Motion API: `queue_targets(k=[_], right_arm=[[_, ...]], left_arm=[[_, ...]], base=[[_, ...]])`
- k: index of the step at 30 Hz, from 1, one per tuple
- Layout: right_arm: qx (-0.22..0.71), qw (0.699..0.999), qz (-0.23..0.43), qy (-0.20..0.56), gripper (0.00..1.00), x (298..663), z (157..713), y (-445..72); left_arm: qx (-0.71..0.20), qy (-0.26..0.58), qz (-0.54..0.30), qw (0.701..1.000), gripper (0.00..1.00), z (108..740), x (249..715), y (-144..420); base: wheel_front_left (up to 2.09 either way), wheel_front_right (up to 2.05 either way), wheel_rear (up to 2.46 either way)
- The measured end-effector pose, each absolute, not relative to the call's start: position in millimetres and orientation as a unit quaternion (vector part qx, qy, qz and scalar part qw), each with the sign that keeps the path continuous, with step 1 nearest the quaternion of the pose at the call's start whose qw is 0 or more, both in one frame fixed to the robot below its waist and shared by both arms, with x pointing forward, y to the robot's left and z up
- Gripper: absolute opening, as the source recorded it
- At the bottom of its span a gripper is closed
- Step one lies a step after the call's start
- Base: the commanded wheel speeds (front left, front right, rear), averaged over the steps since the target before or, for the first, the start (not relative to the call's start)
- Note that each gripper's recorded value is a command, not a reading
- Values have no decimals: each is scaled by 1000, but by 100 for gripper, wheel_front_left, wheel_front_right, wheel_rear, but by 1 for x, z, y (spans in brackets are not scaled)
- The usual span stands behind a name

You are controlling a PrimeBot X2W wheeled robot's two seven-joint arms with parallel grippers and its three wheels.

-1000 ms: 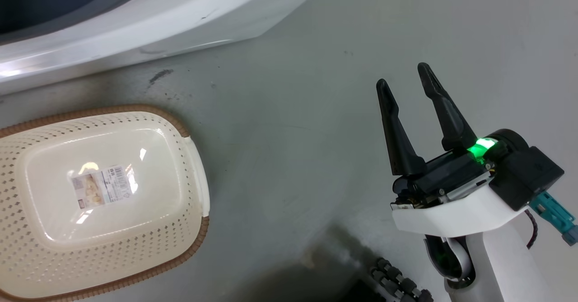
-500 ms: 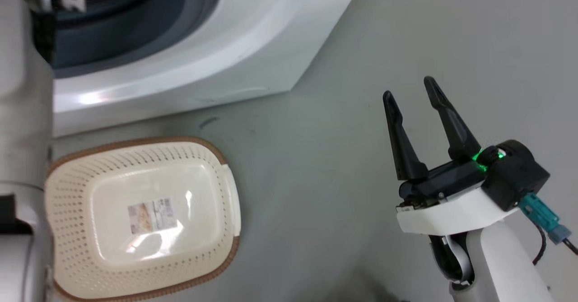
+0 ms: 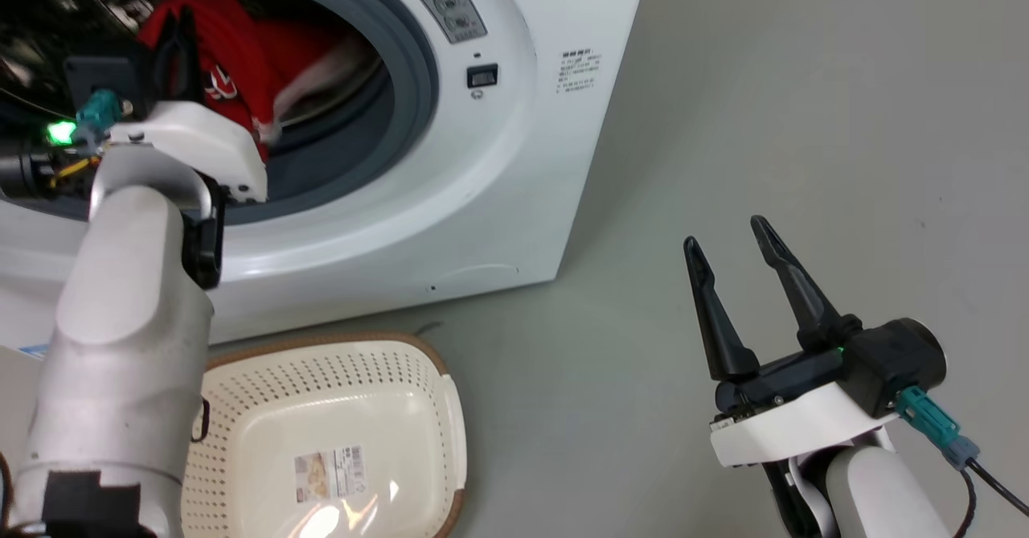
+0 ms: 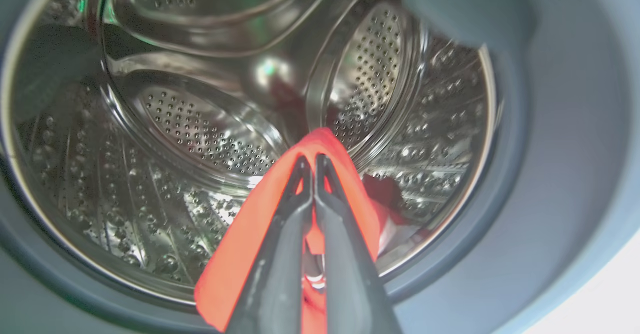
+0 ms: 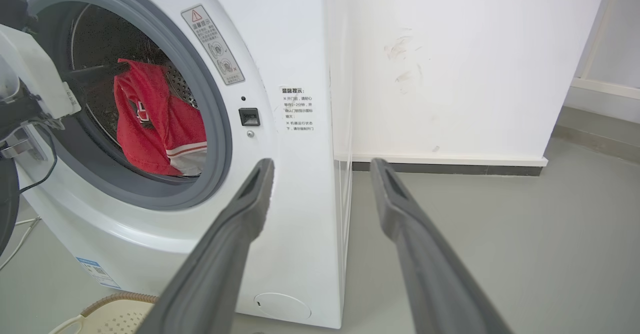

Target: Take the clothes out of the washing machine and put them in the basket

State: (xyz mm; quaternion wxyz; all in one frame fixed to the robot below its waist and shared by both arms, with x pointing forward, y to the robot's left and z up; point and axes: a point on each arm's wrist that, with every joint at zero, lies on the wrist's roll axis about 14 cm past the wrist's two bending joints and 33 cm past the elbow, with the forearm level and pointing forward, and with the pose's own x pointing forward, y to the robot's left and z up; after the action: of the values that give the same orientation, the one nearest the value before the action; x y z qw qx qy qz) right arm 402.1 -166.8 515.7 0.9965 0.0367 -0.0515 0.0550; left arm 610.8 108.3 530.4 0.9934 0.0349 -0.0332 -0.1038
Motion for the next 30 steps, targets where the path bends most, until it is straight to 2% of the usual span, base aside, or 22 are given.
queue_targets(k=[12,14,20,24,30], right_arm=[[38,993,73,-80,100,389,544,-154],[37,993,80,-83,100,387,547,-150],[40,991,95,-88,100,386,552,-140],[41,990,103,-91,100,386,555,-134],[42,990,110,-82,100,391,549,-129]], left_arm=[[-13,-168,-104,980,0,617,545,115],[-25,-213,-101,972,0,639,515,117],[-40,-256,-91,962,0,660,470,126],[-53,-243,-73,966,0,649,445,133],[-81,-120,-36,989,0,566,422,142]], base=[[0,0,0],[0,0,0],[0,0,0],[0,0,0],[0,0,0]])
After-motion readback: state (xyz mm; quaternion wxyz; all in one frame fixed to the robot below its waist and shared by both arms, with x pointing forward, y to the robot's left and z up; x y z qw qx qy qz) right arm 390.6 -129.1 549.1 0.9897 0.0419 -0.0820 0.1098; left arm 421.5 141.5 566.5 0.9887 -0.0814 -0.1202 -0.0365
